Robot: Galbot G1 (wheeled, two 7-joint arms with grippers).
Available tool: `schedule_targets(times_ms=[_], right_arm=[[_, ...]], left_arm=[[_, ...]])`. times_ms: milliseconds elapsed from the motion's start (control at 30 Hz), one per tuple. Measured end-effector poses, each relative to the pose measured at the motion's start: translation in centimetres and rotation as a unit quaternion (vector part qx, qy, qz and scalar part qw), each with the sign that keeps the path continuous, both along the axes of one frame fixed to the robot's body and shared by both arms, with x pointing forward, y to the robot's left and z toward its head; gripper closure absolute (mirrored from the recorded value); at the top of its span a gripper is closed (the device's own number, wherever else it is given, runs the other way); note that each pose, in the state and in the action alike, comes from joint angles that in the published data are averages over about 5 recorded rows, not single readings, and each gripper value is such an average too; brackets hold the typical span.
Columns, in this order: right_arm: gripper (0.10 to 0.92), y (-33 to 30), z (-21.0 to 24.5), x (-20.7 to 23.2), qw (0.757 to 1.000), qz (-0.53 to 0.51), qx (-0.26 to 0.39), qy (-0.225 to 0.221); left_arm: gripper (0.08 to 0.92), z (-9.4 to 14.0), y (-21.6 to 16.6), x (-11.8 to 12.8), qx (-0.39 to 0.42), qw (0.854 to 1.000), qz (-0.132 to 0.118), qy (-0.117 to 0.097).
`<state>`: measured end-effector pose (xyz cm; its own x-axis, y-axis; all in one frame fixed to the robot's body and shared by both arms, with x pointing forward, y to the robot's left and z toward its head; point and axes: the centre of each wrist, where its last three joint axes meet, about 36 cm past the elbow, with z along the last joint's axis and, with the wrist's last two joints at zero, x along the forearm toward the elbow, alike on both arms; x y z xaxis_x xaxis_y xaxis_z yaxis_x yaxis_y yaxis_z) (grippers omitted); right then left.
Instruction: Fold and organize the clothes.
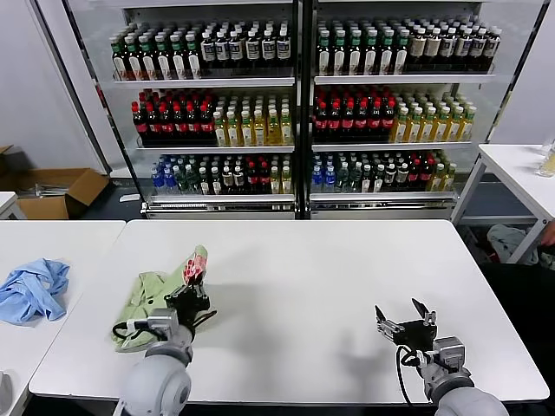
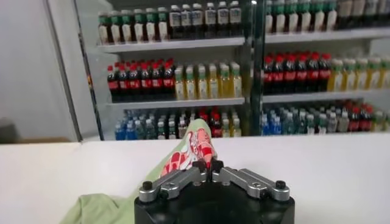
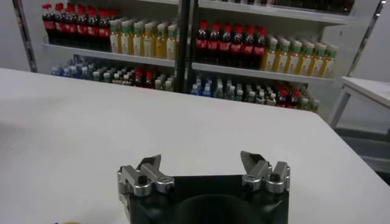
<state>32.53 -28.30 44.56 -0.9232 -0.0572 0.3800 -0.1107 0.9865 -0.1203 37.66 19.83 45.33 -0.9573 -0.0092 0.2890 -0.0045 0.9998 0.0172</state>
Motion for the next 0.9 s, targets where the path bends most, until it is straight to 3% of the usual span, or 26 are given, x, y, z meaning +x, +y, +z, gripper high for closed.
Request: schedule_targets(times_ms=[167,333,467,600,733,900], right_arm=[[0.200,0.1,0.0,0.2,1.000,0.000,0.002,-0.002],[0.199,0.4,0.0,0.5,1.000,0.002,0.004,-0.003],[0.200,0.6,0.1,0.9,1.000,0.008,0.006,-0.005],[0.199,1.3,0.1,1.6,1.000,0.017,0.014,-0.006],[0.200,3.5,-0.1,2.8,0.999,0.039,0.038,-0.003],[0.200,8.1,-0.9,4.8,0.992,0.089,0.087,0.011]], left_arm=[[0.853,0.2,-1.8,0.5,-0.041,0.999,-0.011,0.005],[0.707,0.6,-3.6,-0.1,-0.084,0.996,-0.042,0.004],[0.594,1.2,-4.2,-0.8,-0.107,0.992,-0.070,-0.012],[0.482,1.7,-3.6,-1.5,-0.111,0.989,-0.084,-0.042],[0.360,1.2,-1.2,-1.9,-0.073,0.992,-0.072,-0.079],[0.228,0.5,3.4,-2.8,-0.002,0.993,-0.034,-0.115]])
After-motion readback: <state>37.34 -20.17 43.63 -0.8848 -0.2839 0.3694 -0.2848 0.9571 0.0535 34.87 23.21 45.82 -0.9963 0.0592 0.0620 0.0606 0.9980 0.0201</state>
